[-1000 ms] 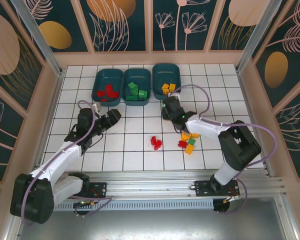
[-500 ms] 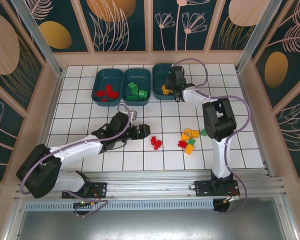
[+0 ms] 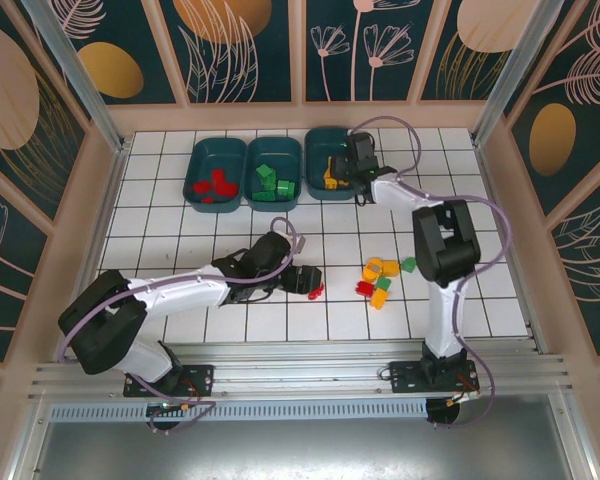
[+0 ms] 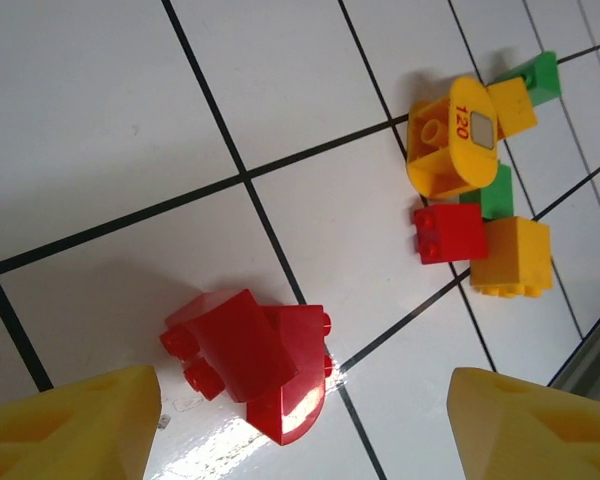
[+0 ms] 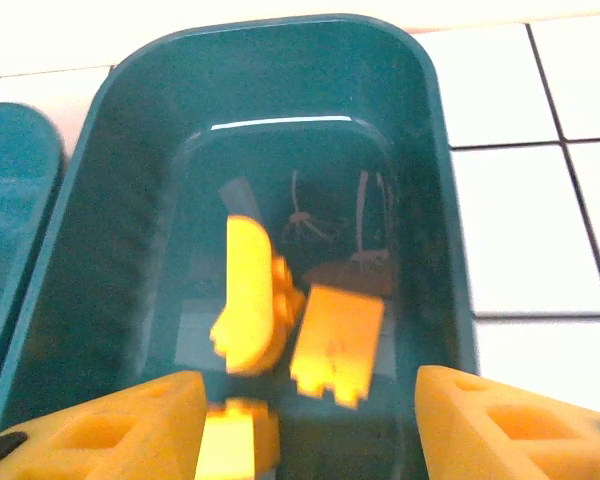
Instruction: Sort the legos into containers by color
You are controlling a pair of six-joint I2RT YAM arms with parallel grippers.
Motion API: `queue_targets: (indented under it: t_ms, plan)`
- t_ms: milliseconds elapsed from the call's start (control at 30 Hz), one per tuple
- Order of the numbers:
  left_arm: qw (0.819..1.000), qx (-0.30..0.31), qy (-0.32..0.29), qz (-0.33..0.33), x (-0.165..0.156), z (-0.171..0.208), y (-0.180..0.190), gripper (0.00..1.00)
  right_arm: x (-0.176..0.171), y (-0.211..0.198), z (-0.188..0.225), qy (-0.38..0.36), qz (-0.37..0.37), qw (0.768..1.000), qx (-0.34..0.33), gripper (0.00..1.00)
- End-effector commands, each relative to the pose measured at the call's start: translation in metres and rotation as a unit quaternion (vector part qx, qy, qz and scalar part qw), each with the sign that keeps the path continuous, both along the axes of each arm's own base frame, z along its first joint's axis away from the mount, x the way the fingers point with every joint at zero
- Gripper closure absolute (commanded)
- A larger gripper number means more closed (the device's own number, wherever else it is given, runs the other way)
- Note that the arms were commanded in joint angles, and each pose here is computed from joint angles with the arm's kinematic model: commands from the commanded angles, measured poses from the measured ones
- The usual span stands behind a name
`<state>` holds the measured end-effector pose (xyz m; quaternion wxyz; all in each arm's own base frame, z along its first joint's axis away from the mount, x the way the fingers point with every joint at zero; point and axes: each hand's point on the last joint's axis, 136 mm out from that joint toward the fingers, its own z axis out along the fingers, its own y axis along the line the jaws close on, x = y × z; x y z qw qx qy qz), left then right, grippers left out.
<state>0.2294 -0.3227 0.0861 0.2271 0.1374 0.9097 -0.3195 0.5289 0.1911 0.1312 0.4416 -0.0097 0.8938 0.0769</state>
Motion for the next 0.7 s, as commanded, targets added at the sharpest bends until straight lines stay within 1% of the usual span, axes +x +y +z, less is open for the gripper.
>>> queue_targets:
  t_ms: [0, 133, 200, 300, 433, 667]
  plan:
    - [0.999, 0.029, -0.01, -0.015, -0.001, -0.008, -0.001, 0.25, -0.031, 0.002, 0.047, -0.052, 0.002, 0.998, 0.045, 0.41]
    - [0.999, 0.033, -0.01, -0.018, 0.0, -0.014, -0.005, 0.26, -0.075, -0.006, 0.032, -0.039, 0.001, 0.998, 0.058, 0.41]
    - [0.999, 0.039, -0.014, -0.008, 0.006, -0.017, -0.006, 0.27, -0.092, -0.01, 0.024, -0.033, 0.0, 0.998, 0.06, 0.41]
    - [0.999, 0.046, -0.01, 0.007, 0.015, -0.023, -0.011, 0.33, -0.112, -0.015, 0.009, -0.016, 0.001, 0.998, 0.065, 0.41]
    - [0.996, 0.071, -0.003, 0.044, 0.025, -0.038, -0.006, 0.45, -0.13, -0.019, -0.008, 0.004, 0.003, 0.998, 0.055, 0.42]
    - [0.994, 0.089, 0.008, 0.063, 0.028, -0.045, -0.003, 0.53, -0.142, -0.027, -0.013, 0.008, 0.003, 0.999, 0.04, 0.43]
